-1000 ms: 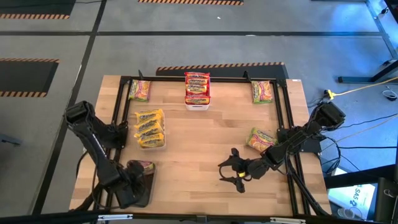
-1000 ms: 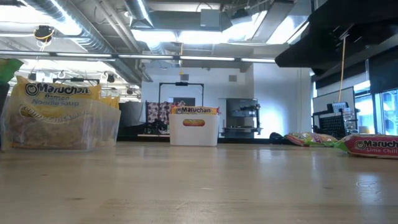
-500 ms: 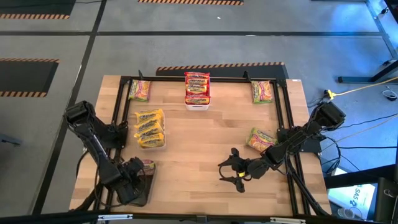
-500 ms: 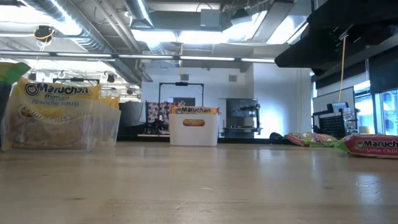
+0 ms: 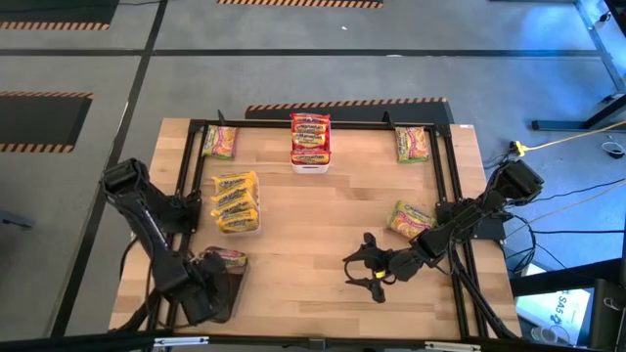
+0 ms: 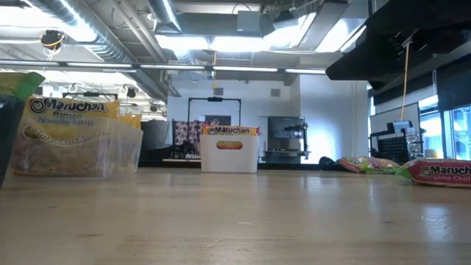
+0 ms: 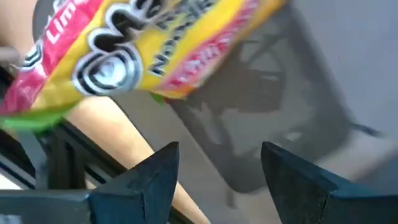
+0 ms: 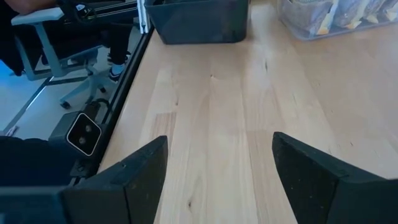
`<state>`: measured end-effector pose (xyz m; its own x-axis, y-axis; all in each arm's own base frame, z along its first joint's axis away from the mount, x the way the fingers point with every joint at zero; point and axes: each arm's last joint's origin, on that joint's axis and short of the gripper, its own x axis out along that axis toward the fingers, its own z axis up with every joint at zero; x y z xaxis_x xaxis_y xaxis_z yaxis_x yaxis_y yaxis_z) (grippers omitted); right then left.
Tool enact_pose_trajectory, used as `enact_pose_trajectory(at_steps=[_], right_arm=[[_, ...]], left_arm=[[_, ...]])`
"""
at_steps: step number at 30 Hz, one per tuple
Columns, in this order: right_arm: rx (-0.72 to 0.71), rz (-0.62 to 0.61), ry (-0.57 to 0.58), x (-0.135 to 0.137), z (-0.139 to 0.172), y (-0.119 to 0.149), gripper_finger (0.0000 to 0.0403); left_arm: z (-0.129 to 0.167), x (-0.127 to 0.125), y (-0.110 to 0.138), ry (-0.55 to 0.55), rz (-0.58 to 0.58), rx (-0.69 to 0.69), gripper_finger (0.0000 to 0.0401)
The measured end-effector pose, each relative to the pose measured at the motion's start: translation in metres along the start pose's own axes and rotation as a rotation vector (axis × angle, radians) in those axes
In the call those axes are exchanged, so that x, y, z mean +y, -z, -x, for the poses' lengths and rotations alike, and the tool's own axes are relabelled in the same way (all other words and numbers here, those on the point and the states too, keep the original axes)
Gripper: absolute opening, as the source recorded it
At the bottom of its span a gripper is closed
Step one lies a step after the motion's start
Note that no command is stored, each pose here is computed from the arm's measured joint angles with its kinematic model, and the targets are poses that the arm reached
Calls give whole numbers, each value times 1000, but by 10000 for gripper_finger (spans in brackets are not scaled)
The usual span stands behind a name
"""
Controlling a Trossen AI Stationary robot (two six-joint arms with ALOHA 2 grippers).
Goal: Sort Maruchan noodles
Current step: Put the green noodle pack into the black bin
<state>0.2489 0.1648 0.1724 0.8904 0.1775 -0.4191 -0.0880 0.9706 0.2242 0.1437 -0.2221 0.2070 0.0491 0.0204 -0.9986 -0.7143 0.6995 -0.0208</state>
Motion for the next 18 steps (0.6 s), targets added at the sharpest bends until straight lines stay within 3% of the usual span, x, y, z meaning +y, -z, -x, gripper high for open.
enact_pose_trajectory(at_steps=[4, 10, 13, 18], right_arm=[[-4, 16, 10, 0, 0, 0, 266], [-9, 24, 27, -1, 0, 0, 266], [-18, 26, 66, -3, 1, -2, 266], [-4, 9, 100, -15, 10, -13, 266]], left_arm=[[34, -21, -2, 176, 21, -139, 221], [71, -45, -19, 410, -26, -623, 221], [75, -53, -37, 424, -40, -773, 221], [60, -77, -81, 346, -177, -792, 221]])
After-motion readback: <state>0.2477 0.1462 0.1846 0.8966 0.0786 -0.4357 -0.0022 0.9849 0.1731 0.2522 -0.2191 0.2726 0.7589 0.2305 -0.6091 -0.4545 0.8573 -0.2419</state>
